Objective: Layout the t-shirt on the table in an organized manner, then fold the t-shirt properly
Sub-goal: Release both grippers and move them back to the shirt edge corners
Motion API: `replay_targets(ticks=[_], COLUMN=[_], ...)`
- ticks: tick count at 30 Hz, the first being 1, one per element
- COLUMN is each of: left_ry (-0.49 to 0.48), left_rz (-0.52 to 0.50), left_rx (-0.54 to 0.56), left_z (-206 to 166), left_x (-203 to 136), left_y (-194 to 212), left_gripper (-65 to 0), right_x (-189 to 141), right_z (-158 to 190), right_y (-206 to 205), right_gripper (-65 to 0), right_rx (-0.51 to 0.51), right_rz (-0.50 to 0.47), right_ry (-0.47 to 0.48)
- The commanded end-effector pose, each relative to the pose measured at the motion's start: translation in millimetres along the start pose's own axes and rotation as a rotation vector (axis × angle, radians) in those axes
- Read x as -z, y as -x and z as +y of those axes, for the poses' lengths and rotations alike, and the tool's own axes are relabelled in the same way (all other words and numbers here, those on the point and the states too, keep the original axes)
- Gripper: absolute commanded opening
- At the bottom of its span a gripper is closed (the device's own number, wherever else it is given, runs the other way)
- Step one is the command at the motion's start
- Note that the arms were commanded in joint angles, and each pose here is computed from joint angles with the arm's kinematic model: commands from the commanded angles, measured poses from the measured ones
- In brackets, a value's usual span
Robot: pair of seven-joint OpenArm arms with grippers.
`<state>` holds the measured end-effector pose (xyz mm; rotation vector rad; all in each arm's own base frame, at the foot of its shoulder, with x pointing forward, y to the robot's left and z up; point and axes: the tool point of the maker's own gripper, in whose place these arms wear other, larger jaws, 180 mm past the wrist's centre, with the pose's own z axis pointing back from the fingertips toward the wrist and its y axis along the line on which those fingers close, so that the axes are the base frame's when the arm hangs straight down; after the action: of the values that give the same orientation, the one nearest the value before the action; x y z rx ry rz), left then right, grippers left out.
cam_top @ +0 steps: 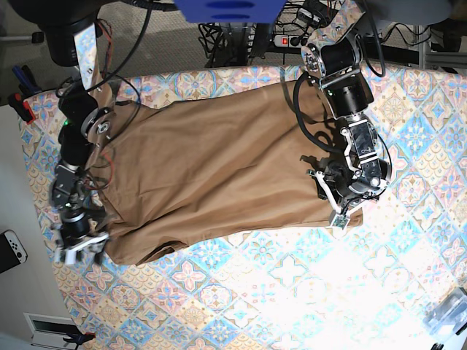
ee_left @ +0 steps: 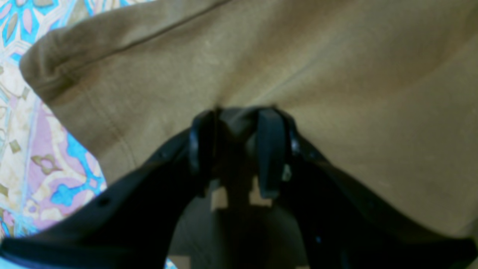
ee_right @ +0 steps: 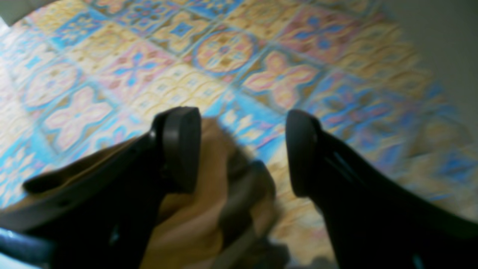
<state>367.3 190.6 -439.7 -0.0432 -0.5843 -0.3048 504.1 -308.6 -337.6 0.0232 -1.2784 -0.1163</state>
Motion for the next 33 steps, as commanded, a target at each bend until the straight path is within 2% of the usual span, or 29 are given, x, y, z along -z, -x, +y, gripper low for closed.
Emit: replay_targets(ticks=[1, 4, 8, 11, 18, 23, 25, 28, 31, 33], left_ry=[-0.025, -0.031, -0.024, -0.009, -0.006, -0.074, -0.084, -0.105, -0.067, -0.035], left_rz=[0.103, -0.022, -0.115, -0.094, -0.084, -0.122, -0.121, -0.168, -0.253, -0.275], left_rx=[0.017, -0.016, -0.047, -0.054, -0.056, -0.018, 0.028, 0.07, 0.07, 0.063], left_z=[4, 8, 8, 5, 6, 12, 1, -8, -22, -30], left_x=[-1, -18, -42, -48, -50, -75, -84, -99, -112, -118], left_y=[20, -10, -32, -32, -32, -37, -42, -46, -48, -42], left_gripper=[-45.9, -45.9, -45.9, -45.9, -45.9, -45.9, -45.9, -45.8, -45.8, -45.8], right_x=[1, -8, -40, -62, -110, -140, -158, -180, -201, -218], right_z=[-17, -34, -67, -78, -101, -87, -84, -72, -62, -65], right_y=[-61, -74, -37, -33, -50, -20, -8, 19, 36, 38], right_gripper=[-32.0, -32.1, -32.1, -32.1, -32.1, -32.1, -32.1, -32.1, -32.1, -32.1], right_rx=[-0.019, -0.067, -0.093, -0.128, -0.219, -0.244, -0.247, -0.204, -0.17, -0.135], right_rz=[-0.141, -0.123, -0.014, 0.035, 0.078, 0.153, 0.177, 0.226, 0.265, 0.263], right_ry=[0.035, 0.08, 0.152, 0.159, 0.259, 0.271, 0.268, 0.232, 0.201, 0.203])
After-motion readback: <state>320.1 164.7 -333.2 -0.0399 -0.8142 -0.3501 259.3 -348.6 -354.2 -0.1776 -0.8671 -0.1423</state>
